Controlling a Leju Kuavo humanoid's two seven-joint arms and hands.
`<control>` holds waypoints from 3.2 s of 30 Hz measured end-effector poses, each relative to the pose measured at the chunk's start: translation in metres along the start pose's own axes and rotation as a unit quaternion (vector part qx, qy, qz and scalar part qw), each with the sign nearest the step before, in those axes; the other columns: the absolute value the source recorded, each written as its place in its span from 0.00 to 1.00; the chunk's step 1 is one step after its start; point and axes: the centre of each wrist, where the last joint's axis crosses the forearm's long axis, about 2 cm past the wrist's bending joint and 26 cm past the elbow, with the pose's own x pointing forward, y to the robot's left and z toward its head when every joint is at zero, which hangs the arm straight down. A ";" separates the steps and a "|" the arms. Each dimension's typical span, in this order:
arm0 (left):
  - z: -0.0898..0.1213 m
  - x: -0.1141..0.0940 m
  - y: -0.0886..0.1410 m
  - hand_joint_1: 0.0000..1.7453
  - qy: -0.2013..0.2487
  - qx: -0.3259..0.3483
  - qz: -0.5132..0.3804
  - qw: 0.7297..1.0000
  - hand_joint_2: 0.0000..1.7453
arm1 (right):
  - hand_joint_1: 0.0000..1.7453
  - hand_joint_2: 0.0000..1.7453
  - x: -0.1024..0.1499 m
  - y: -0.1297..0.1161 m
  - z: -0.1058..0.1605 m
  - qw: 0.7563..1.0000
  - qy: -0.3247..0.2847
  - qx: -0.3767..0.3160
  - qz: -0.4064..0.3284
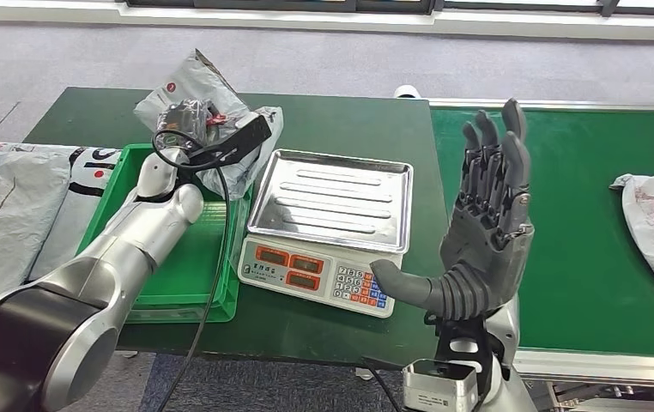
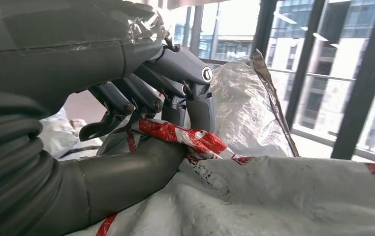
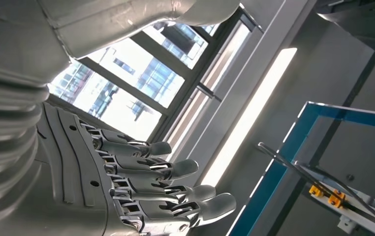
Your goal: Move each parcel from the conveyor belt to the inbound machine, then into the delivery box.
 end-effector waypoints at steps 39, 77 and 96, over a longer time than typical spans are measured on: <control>0.011 -0.062 -0.013 0.00 0.079 0.014 0.062 0.995 0.00 | 0.00 1.00 -0.006 -0.001 0.001 0.999 0.020 0.029 0.001; 0.147 -0.113 -0.087 0.00 0.117 0.387 0.435 0.805 0.00 | 0.00 1.00 -0.035 0.009 0.033 0.987 0.104 0.106 0.060; 0.246 0.009 -0.091 0.00 -0.095 0.272 0.588 0.756 0.00 | 0.00 1.00 -0.263 -0.082 0.020 0.730 0.456 0.302 0.409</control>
